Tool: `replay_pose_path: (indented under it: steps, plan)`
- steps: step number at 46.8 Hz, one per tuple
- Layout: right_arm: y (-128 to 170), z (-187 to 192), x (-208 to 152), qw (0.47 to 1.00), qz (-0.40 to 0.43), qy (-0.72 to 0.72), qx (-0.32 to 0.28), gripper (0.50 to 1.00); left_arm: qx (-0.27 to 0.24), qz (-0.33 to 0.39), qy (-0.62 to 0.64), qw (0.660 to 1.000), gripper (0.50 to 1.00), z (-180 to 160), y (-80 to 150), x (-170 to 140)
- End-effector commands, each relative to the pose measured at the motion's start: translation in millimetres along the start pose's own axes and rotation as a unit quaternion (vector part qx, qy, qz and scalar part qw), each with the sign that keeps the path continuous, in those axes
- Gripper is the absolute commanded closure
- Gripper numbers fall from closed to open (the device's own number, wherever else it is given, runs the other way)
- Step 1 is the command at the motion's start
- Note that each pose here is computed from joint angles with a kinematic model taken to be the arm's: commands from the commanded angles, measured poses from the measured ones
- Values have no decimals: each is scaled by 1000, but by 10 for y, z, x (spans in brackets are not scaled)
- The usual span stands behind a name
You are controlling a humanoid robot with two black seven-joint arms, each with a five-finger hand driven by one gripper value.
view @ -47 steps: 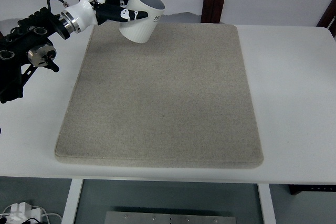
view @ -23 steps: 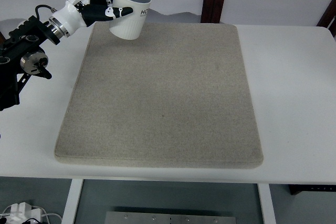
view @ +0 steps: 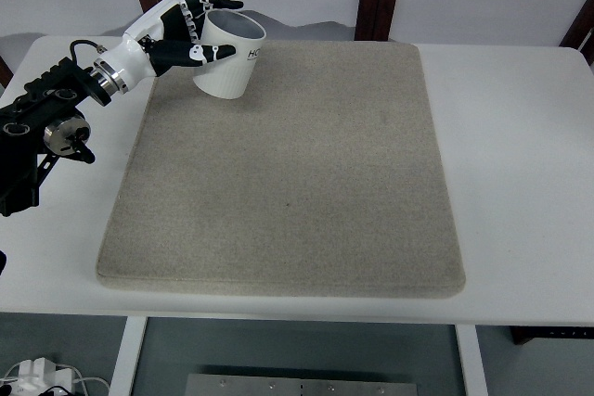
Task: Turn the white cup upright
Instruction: 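Lower the upright cup onto the board with the left hand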
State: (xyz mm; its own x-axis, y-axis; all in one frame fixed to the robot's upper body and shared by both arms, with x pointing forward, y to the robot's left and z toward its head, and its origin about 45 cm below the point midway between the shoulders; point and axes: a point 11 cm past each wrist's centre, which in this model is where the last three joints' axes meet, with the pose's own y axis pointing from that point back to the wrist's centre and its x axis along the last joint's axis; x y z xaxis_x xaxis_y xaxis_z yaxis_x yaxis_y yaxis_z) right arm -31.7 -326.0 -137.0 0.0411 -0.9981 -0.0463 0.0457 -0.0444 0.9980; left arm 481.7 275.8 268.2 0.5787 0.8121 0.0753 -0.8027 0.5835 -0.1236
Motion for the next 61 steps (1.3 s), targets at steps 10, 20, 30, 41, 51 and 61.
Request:
replay_pose_path:
  steps: [10,20,30,41,51,61]
  plan:
    - [0,-1,0,1000,0,0,0,548,27,-22,-39,999,844,-94,-13,-82]
    - [0,0,0,1000,0,0,0,548,46,-25,-55,997,844,-194,45,-80]
    - [0,-1,0,1000,0,0,0,548,72,-32,-72,994,840,-347,118,-122]
    - [0,0,0,1000,0,0,0,548,77,-29,-79,993,821,-376,129,-121]
    - [0,-1,0,1000,0,0,0,548,77,-27,-81,993,722,-384,134,-117]
    - [0,0,0,1000,0,0,0,548,82,-29,-85,993,664,-408,141,-128]
